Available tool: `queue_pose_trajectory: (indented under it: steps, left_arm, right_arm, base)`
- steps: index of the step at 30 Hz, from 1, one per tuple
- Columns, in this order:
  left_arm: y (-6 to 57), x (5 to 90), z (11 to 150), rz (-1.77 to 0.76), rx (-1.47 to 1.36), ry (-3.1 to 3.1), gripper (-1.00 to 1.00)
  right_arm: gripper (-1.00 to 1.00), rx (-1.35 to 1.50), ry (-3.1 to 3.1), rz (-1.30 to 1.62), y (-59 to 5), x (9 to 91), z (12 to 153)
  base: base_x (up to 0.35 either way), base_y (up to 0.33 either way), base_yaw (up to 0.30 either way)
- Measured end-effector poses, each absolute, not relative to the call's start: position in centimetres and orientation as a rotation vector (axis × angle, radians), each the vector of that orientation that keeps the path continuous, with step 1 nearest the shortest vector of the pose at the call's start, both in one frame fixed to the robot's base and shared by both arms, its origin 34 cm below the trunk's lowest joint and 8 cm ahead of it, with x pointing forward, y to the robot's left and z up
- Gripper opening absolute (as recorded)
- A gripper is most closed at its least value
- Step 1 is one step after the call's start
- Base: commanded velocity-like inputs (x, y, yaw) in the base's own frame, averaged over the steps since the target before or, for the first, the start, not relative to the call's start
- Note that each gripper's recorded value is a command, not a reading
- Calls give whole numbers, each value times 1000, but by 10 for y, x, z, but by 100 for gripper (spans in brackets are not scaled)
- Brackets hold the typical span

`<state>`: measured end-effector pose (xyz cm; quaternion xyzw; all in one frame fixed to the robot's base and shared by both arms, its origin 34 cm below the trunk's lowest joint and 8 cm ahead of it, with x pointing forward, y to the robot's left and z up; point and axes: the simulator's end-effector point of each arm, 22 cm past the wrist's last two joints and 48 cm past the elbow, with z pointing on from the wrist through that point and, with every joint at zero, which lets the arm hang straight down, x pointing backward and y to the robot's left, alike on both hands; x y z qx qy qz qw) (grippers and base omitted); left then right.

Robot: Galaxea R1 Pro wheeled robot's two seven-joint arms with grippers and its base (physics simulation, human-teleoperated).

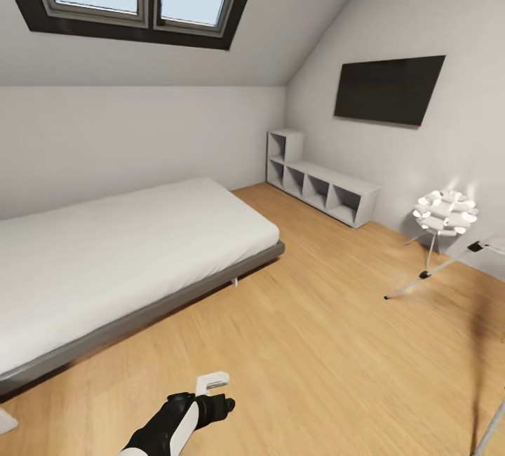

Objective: Attach the digital camera to the camera tripod in the bedroom.

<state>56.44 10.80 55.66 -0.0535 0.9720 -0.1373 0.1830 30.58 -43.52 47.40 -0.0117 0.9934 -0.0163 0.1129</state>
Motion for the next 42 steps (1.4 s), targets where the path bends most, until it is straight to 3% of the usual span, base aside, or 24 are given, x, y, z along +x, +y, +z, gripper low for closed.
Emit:
queue_pose_trajectory:
  steps: [30, 42]
  left_arm:
    - [106, 548, 553, -422, -132, 2823, 100]
    - [104, 545, 550, -431, -132, 2834, 100]
  right_arm:
    - [100, -32, 2934, -54, -440, 302, 472]
    - [100, -31, 2941, -66, -447, 300, 473]
  base:
    - [-5, 4, -259]
    - [-36, 199, -259]
